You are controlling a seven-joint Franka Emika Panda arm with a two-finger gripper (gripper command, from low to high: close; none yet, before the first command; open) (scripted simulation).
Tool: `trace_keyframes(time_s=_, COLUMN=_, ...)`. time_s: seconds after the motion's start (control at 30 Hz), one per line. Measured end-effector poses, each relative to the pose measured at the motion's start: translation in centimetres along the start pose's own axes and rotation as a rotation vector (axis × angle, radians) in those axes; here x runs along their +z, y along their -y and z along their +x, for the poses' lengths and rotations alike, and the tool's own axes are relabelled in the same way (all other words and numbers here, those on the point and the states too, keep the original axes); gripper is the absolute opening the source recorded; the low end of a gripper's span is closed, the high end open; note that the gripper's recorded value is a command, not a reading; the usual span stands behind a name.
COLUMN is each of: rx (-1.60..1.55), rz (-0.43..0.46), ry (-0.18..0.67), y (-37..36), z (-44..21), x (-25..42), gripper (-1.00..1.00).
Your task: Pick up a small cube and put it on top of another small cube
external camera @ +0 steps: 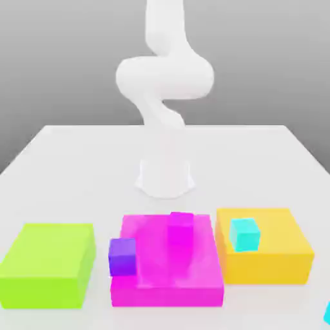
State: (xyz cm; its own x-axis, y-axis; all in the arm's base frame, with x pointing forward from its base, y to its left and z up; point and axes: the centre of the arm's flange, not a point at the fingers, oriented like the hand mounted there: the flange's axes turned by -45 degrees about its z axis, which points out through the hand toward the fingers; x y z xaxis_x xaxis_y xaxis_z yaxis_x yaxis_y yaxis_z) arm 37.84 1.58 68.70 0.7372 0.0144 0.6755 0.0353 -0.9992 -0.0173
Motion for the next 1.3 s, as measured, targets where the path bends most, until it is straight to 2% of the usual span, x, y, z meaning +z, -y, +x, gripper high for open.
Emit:
trace_keyframes(time_s=0.27, rx=-0.099, rz=0.099, ry=0.192, y=6.4, z=0.0, x=13.1, gripper=0.0)
trace_keyframes(time_s=0.53, rx=-0.214, rz=0.16, ry=0.378, y=14.6, z=-4.3, x=25.3, gripper=0.0)
trace_keyframes(time_s=0.8, rx=-0.35, rz=0.188, ry=0.558, y=23.1, z=-13.0, x=35.8, gripper=0.0)
trace_keyframes(time_s=1.03, rx=-0.478, rz=0.18, ry=0.706, y=28.9, z=-23.6, x=43.3, gripper=0.0)
trace_keyframes(time_s=1.17, rx=-0.499, rz=0.176, ry=0.728, y=29.6, z=-28.5, x=47.7, gripper=0.0)
trace_keyframes(time_s=1.2, rx=-0.5, rz=0.176, ry=0.728, y=29.6, z=-29.4, x=48.6, gripper=-1.0)
trace_keyframes(time_s=1.3, rx=-0.5, rz=0.177, ry=0.728, y=29.6, z=-29.4, x=48.6, gripper=-1.0)
